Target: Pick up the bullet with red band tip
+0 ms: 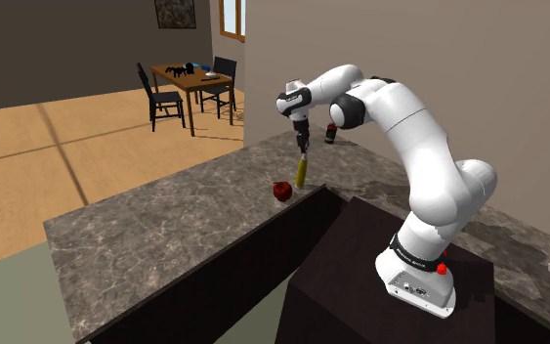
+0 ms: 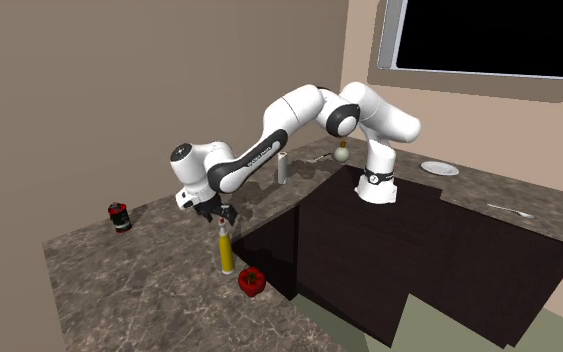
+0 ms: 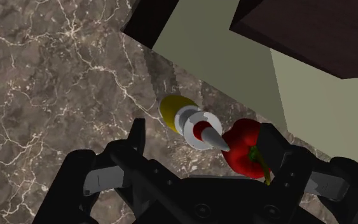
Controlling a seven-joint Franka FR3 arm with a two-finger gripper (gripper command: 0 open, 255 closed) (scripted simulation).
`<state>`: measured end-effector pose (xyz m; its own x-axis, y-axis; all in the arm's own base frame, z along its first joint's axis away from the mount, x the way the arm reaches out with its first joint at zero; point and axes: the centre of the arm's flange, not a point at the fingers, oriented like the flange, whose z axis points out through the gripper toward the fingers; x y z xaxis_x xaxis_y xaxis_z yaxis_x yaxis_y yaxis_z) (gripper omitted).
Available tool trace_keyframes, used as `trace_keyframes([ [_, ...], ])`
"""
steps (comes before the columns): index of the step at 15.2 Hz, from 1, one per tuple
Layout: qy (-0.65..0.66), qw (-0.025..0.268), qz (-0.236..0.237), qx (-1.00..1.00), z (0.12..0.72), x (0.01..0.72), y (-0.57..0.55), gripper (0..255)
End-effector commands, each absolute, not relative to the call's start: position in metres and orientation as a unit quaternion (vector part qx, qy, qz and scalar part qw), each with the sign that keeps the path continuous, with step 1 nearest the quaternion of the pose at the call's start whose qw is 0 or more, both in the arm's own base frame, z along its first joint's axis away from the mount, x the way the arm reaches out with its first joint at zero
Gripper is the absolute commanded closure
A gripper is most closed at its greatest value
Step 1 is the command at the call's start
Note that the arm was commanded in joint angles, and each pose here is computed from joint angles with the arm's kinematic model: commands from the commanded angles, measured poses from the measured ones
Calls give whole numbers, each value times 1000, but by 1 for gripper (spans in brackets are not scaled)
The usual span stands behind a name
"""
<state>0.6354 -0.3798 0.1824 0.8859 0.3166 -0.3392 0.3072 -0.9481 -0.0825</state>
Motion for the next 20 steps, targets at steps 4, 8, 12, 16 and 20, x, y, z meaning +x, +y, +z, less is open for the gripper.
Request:
trace_keyframes([
  [4, -161, 13, 177, -971, 164, 635, -379, 0],
  [8, -161, 13, 177, -971, 164, 635, -380, 255],
  [12, -161, 13, 177, -971, 164, 635, -380, 255],
  [16, -161, 13, 177, -971, 174, 635, -379, 255],
  [20, -161, 13, 177, -971, 195, 635, -379, 255],
])
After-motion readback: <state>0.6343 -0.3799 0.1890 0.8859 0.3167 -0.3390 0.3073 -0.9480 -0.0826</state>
